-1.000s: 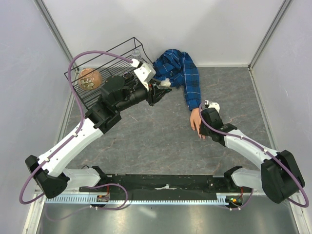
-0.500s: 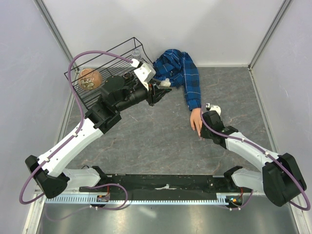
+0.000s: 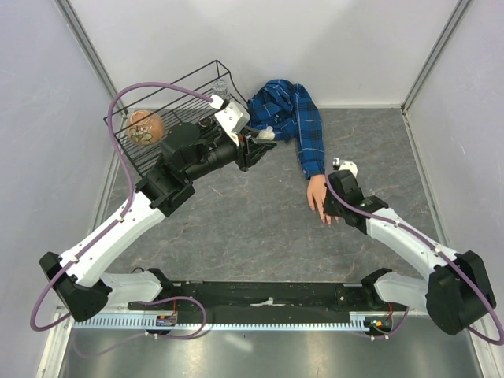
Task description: Paint the nails
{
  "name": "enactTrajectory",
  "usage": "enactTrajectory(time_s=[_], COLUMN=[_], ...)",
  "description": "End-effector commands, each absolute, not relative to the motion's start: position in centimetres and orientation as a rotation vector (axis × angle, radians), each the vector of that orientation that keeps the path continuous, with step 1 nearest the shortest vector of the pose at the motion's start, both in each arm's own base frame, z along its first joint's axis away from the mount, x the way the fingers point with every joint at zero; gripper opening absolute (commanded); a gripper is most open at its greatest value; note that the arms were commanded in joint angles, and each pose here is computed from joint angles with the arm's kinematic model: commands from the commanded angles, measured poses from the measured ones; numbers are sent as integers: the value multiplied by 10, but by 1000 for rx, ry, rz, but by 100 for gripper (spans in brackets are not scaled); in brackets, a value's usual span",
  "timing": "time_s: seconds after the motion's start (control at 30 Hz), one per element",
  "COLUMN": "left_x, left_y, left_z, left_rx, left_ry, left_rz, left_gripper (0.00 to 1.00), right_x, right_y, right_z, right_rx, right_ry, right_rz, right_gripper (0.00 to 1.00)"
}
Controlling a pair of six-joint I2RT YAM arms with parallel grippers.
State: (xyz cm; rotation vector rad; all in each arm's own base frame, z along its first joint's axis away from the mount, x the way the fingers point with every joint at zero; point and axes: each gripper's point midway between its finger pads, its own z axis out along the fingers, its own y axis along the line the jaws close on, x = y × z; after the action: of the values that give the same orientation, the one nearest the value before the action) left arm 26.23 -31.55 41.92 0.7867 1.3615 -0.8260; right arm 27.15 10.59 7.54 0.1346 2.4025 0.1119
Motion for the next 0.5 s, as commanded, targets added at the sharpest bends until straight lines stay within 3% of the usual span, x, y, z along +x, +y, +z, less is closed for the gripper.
enactTrajectory(time_s=[0.0,0.2,0.47], left_x=[253,246,198], left_y=[-305,-297,-289], left_z=[453,456,457], left_rx=[732,717,795], left_ry=[1276,1247,1142], left_rz=[-847,-864,-1051], left_gripper=[2,2,2], right_x=[289,296,293], right_y=[109,136,193], right_z=[134,206,323], right_rx=[87,-57,-286], right_ry=[2299,2185,1976], right_rz=[129,310,657], right_gripper=[0,0,0])
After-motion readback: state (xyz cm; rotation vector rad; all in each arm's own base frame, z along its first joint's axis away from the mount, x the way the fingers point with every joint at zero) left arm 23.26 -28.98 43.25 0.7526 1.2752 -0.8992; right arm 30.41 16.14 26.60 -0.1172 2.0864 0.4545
